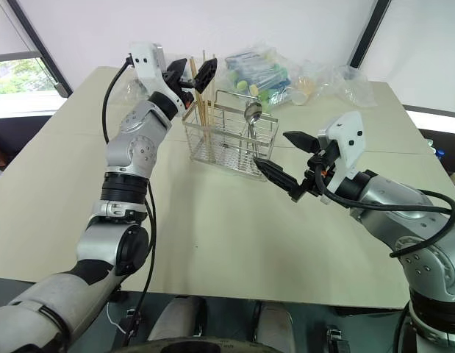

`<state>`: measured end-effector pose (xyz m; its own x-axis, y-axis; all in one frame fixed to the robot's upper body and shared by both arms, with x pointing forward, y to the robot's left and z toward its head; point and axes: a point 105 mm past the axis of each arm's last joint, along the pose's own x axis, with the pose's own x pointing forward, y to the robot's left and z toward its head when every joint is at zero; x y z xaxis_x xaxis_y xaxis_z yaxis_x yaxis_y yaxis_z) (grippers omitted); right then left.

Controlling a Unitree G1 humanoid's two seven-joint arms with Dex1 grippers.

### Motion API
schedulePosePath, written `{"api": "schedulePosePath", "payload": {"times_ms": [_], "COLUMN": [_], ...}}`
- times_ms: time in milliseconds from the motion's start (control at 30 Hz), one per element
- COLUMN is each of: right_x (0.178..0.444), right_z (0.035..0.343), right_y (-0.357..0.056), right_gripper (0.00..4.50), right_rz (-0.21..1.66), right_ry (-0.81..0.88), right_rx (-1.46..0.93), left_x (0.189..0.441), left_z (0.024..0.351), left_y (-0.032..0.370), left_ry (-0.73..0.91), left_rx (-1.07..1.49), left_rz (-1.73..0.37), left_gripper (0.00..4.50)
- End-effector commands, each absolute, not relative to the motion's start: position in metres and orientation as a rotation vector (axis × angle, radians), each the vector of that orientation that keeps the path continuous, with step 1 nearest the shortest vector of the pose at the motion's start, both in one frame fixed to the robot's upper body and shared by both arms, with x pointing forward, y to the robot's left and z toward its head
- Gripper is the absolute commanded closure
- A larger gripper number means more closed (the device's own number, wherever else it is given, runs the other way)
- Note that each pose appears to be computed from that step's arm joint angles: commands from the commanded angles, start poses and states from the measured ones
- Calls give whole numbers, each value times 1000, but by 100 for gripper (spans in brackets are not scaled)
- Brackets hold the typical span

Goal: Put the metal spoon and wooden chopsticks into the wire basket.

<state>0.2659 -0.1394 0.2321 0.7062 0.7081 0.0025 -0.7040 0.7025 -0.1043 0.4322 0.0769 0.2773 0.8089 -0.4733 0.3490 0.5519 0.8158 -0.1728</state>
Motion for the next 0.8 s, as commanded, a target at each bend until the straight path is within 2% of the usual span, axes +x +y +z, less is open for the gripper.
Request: {"api": "schedulePosePath", "payload": {"times_ms": [33,200,300,467,600,800], "right_x": [268,284,295,306,309,302], "right_z": [241,235,232,234,232,232], "right_y": [-143,-159,-174,-183,-176,-160], "right_gripper": [0,0,0,0,0,0], "right_rz": [784,763,743,765,812,893], "right_ry": [-78,-42,-20,-14,-19,-41], "right_rx": [-139,-208,-256,-291,-328,-329], "left_x": [415,388,373,349,325,310], "left_z": [325,352,347,323,294,291], "left_y": [92,145,183,224,231,229], "left_ry": [-384,-348,-262,-96,8,30], "left_rx": [-209,122,363,523,593,593], "left_rz": [-621,-693,-674,-667,-729,-733], "left_gripper": [1,1,1,1,1,1]}}
